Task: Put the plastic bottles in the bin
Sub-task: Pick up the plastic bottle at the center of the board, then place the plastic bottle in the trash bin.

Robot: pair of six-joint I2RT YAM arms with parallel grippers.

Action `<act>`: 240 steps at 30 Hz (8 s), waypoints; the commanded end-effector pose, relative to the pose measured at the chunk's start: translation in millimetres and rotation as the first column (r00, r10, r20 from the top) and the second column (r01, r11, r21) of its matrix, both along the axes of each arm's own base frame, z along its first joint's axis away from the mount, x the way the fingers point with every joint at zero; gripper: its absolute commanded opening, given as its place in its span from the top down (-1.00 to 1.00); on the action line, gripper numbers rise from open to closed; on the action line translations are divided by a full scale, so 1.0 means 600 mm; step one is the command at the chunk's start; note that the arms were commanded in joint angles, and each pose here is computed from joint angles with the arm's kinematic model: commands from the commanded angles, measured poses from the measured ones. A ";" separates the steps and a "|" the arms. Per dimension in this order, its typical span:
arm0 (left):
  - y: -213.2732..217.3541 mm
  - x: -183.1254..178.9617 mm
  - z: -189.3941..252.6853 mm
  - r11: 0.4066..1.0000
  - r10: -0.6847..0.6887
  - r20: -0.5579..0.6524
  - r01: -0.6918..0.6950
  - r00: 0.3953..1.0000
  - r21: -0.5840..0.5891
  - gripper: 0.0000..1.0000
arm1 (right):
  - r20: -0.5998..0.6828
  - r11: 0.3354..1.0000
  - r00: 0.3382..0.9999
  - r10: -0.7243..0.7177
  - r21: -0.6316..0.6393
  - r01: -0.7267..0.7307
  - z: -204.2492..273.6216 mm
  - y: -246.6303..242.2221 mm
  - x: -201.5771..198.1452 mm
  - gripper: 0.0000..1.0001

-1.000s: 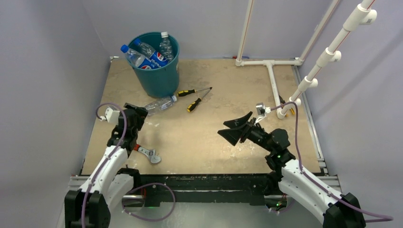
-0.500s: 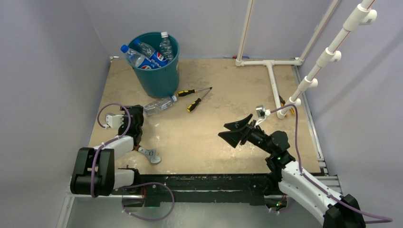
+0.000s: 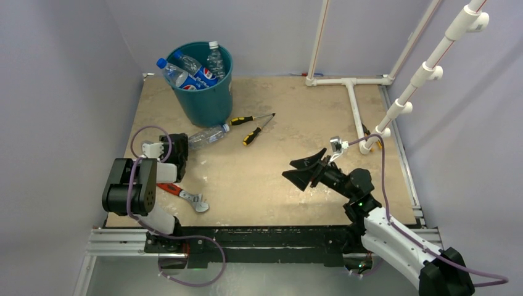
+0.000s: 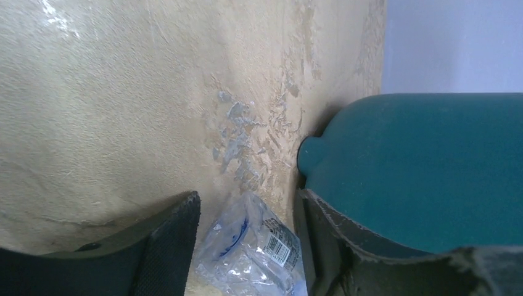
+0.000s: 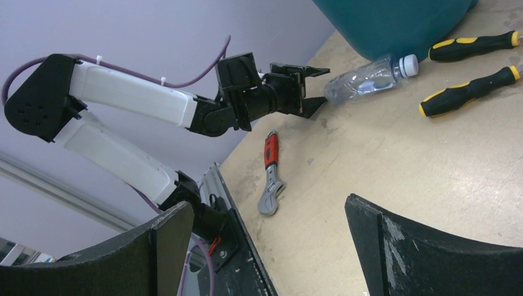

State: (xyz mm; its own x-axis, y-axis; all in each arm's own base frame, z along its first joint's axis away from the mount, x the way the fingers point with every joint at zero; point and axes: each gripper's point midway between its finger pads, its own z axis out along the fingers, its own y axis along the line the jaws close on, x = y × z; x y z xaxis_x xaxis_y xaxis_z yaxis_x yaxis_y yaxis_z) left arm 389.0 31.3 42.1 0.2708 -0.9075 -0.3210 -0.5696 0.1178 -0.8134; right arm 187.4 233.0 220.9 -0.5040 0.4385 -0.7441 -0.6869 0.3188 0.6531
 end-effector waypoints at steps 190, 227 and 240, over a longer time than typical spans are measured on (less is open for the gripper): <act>-0.107 -0.327 0.424 0.708 -0.570 0.151 0.390 0.807 0.589 -0.98 | 0.485 0.918 0.780 -0.396 0.216 0.333 0.580 0.183 0.212 1.00; -0.112 -0.311 0.454 0.664 -0.579 0.160 0.349 0.799 0.661 -0.92 | 0.379 0.933 0.853 -0.358 0.188 0.308 0.603 0.249 0.343 1.00; -0.096 -0.333 0.427 0.721 -0.556 0.210 0.341 0.804 0.603 -0.88 | 0.496 0.880 0.752 -0.434 0.056 0.472 0.513 0.260 0.416 1.00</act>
